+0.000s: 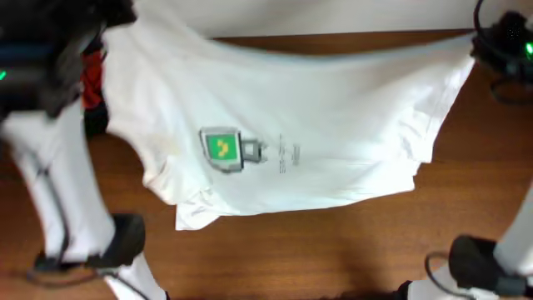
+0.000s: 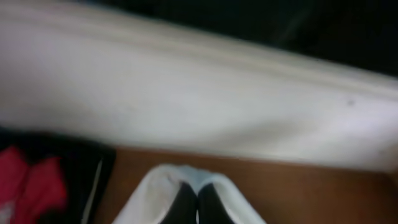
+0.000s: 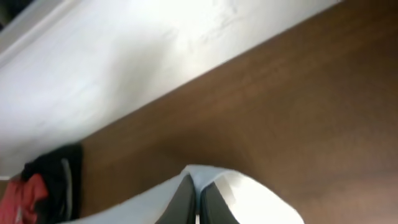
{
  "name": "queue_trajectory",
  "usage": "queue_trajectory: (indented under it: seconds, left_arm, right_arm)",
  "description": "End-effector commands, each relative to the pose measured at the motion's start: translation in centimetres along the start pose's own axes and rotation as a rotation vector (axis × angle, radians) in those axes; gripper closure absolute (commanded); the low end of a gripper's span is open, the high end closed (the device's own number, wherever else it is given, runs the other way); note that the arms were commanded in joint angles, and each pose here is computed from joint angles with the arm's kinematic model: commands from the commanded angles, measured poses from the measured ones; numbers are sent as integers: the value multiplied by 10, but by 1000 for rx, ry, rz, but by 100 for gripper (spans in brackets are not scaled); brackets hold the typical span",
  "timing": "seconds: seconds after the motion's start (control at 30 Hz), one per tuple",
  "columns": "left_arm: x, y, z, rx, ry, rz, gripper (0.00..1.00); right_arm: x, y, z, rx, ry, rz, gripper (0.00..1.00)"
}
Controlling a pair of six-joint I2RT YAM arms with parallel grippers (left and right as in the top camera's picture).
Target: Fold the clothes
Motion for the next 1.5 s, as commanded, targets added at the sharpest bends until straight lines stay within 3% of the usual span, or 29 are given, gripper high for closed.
queue_trajectory:
  seconds: [0.0,0.13,0.27,0.4,0.47,0.57,0.73,0.83,1.0,1.2,1.3,1.4,1.47]
  left_arm:
    - [75,3,11,23,28,-24,100]
    - [94,-35,-8,54,180,-245,100]
    - [43,-90,-14,-16,238,-491,100]
    - [-14,-123,-10,-6,261,-638,100]
    - [-16,-116,-4,-3,270,-569,100]
    - [32,-69,17,-68,183,-314,100]
    - [151,74,50,-100,51,257,100]
    - [169,123,60,-137,5,441,100]
    - [130,130,54,-137,-21,550,100]
    - [64,116,36,-134,-22,573,100]
    - [44,138,30,-153,-46,704,100]
    - [45,153,0,-163,86,781,100]
    - [45,159,-10,-144,100,799,100]
  right_arm:
    - [52,-21,-11,45,-4,-10,96]
    - [67,-52,2,107,-139,-115,96]
    - [18,-83,6,107,-193,-278,96]
    - [-47,-105,0,79,-198,-450,96]
    - [-58,-100,-13,104,-157,-442,96]
    - [-23,-78,-16,36,-100,-290,95]
    - [103,8,-20,-48,22,205,96]
    - [137,52,-21,-49,41,394,96]
    - [120,87,-51,0,200,581,96]
    - [72,71,-78,49,249,507,96]
    - [58,67,-77,27,247,473,95]
    - [51,66,-77,14,260,454,87]
    - [48,65,-75,12,258,446,88]
Point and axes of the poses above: each gripper's point midway between its finger pads, its own x axis out along the fingers, its own z axis along the line the jaws close on, y = z × x, the point moved 5 cm from there along -x, back along the fingers, and after that the axes turned 2 degrees about -x, right-handed, at the moved point
